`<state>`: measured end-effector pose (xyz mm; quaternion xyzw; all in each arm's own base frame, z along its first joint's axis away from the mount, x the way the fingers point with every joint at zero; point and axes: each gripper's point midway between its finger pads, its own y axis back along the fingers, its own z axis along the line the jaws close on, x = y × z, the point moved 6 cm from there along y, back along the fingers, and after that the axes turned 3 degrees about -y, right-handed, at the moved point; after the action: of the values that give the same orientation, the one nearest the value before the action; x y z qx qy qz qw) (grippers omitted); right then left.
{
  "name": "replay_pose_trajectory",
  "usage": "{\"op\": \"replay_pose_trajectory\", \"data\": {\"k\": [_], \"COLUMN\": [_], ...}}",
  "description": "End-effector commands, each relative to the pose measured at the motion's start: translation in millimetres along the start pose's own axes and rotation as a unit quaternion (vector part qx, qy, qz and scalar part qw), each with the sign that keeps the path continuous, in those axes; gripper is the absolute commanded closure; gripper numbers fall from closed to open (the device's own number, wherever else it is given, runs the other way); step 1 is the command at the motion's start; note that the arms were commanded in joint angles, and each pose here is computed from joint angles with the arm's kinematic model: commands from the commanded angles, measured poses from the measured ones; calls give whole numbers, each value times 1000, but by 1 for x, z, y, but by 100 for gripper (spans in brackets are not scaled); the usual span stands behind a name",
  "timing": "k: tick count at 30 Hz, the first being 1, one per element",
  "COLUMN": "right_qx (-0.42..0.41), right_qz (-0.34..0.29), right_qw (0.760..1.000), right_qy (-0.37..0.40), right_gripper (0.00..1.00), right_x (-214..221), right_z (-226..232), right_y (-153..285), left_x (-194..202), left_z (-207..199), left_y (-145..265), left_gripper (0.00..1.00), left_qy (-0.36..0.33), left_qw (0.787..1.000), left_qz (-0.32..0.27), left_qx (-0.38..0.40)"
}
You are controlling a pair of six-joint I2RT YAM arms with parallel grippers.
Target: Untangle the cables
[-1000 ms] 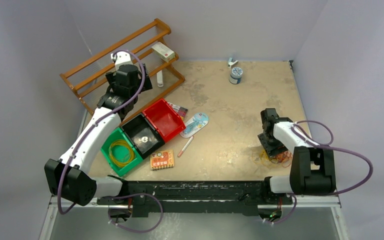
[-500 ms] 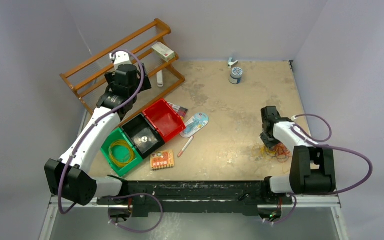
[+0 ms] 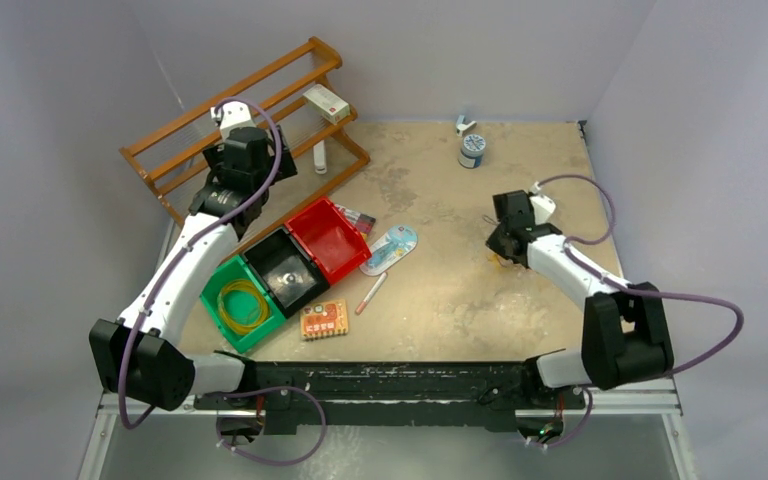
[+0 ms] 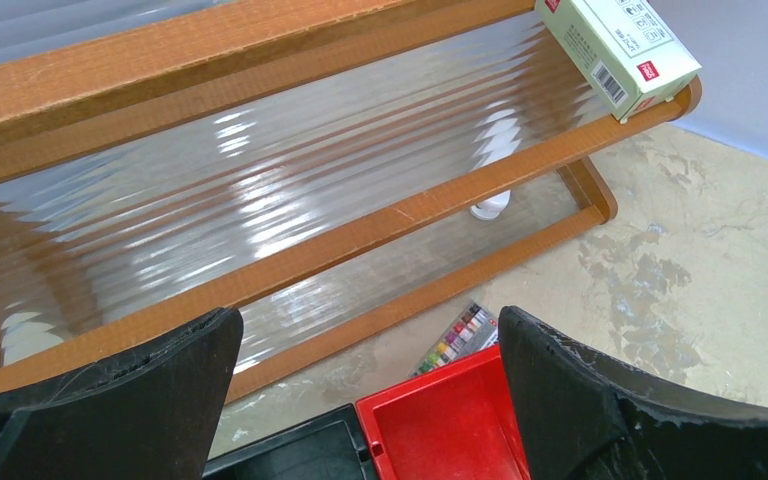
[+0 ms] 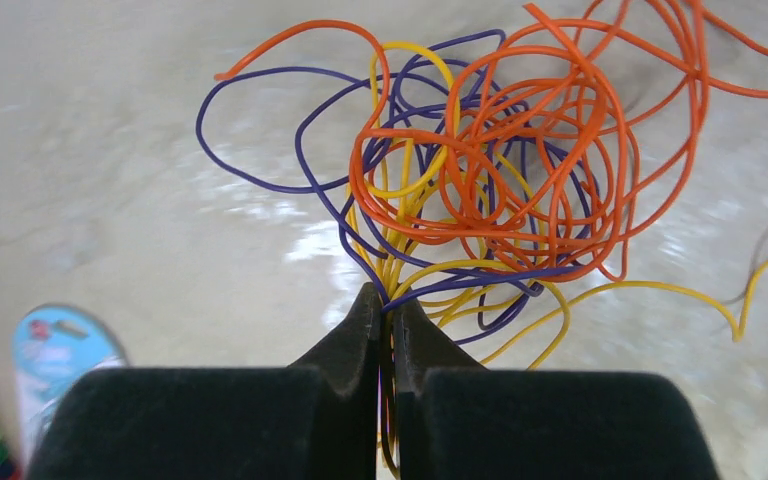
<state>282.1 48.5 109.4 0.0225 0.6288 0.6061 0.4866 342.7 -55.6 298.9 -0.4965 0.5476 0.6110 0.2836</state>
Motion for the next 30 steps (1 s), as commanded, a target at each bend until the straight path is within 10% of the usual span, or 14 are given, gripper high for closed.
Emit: {"op": "replay_pose_trajectory", "data": {"k": [1, 11, 20, 30], "right_qx": [-115, -198, -193, -224], "right_qz": [-8, 2, -47, -97], "right_qw": [992, 970, 972, 962], "right_qy": [51, 138, 128, 125], "right_gripper": [100, 97, 36, 16], "right_x": [-4, 28, 4, -16], "right_z": [64, 143, 129, 122], "right_y": [6, 30, 61, 87], "left_x": [-9, -5, 0, 1], "left_z": [3, 11, 14, 24], "left_y": [1, -4, -13, -14], "left_gripper": [0, 0, 0, 0], "left_qy": [25, 38, 66, 77], "left_qw": [1000, 999, 998, 997], "left_qz": [-19, -13, 1, 7], "left_qx": [3, -8, 7, -18]}}
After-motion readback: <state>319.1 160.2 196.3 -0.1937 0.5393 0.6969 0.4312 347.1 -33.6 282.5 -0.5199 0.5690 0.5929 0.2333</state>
